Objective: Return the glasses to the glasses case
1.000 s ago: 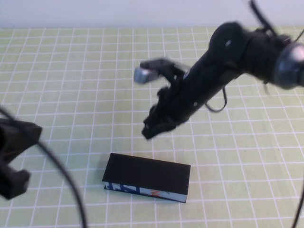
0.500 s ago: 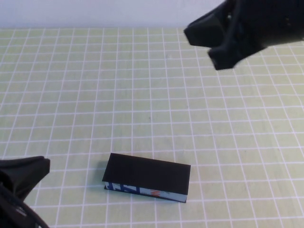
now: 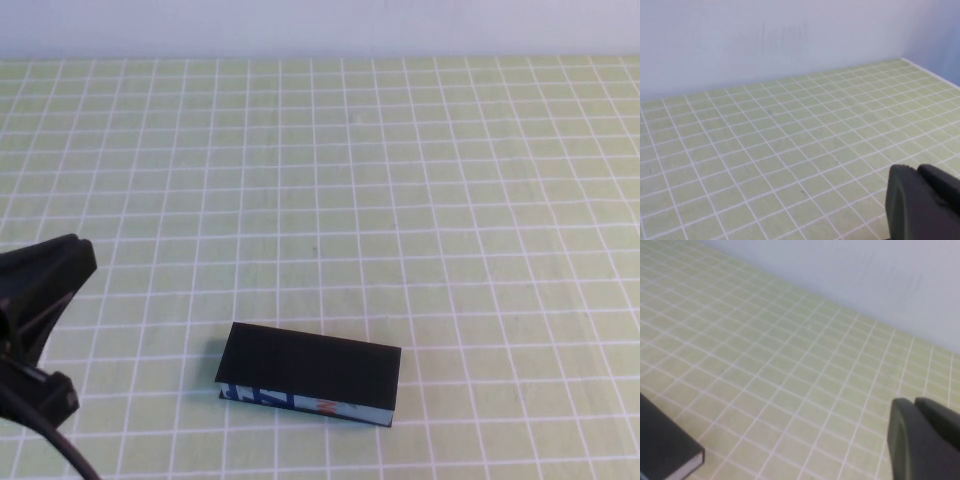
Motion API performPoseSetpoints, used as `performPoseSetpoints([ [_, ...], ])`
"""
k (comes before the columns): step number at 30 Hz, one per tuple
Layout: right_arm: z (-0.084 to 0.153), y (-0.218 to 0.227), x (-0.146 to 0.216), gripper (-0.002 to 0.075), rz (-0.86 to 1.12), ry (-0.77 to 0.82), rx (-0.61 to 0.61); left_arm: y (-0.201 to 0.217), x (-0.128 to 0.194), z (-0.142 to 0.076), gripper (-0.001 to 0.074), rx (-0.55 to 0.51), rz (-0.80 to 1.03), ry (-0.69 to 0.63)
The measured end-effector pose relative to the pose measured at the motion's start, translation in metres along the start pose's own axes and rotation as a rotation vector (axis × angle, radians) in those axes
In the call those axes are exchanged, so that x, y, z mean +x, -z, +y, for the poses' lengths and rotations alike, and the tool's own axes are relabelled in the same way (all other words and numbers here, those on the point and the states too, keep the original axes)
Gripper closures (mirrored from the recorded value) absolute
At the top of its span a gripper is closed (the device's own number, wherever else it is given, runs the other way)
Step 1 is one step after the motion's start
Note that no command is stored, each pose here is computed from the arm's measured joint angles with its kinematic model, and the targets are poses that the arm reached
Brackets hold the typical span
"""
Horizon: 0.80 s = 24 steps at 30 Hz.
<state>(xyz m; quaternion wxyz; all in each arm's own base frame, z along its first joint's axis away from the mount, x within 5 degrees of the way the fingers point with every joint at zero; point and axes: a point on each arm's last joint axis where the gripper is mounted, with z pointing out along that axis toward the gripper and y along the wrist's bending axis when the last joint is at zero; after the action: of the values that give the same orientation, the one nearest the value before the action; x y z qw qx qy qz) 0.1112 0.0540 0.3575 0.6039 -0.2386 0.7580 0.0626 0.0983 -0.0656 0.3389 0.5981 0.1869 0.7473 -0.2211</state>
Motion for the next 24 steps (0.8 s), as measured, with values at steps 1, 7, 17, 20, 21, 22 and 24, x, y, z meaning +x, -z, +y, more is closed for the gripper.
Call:
performPoseSetpoints([
  [1, 0.000, 0.004, 0.012, 0.0743, 0.012, -0.014, 0.011, 0.000, 0.000, 0.000, 0.0738, 0.000, -0.004, 0.000],
  [7, 0.006, 0.018, 0.067, 0.0743, 0.040, -0.050, 0.021, -0.008, 0.002, 0.001, 0.0738, -0.004, 0.027, 0.000],
  [17, 0.010, 0.022, 0.090, 0.0743, 0.058, -0.096, 0.005, -0.014, 0.004, 0.001, 0.0738, -0.007, 0.050, 0.001],
  [20, 0.011, 0.022, 0.091, 0.0743, 0.063, -0.105, 0.001, -0.014, 0.004, 0.001, 0.0738, -0.007, 0.050, 0.001],
  [21, 0.011, 0.022, 0.091, 0.0743, 0.064, -0.105, 0.001, -0.014, 0.004, 0.001, 0.0738, -0.007, 0.050, 0.001],
  [22, 0.011, 0.022, 0.091, 0.0743, 0.066, -0.107, 0.000, -0.014, 0.004, 0.001, 0.0738, -0.007, 0.050, 0.001],
  [24, 0.011, 0.022, 0.091, 0.0743, 0.066, -0.107, 0.000, -0.014, 0.004, 0.001, 0.0738, -0.007, 0.050, 0.001],
])
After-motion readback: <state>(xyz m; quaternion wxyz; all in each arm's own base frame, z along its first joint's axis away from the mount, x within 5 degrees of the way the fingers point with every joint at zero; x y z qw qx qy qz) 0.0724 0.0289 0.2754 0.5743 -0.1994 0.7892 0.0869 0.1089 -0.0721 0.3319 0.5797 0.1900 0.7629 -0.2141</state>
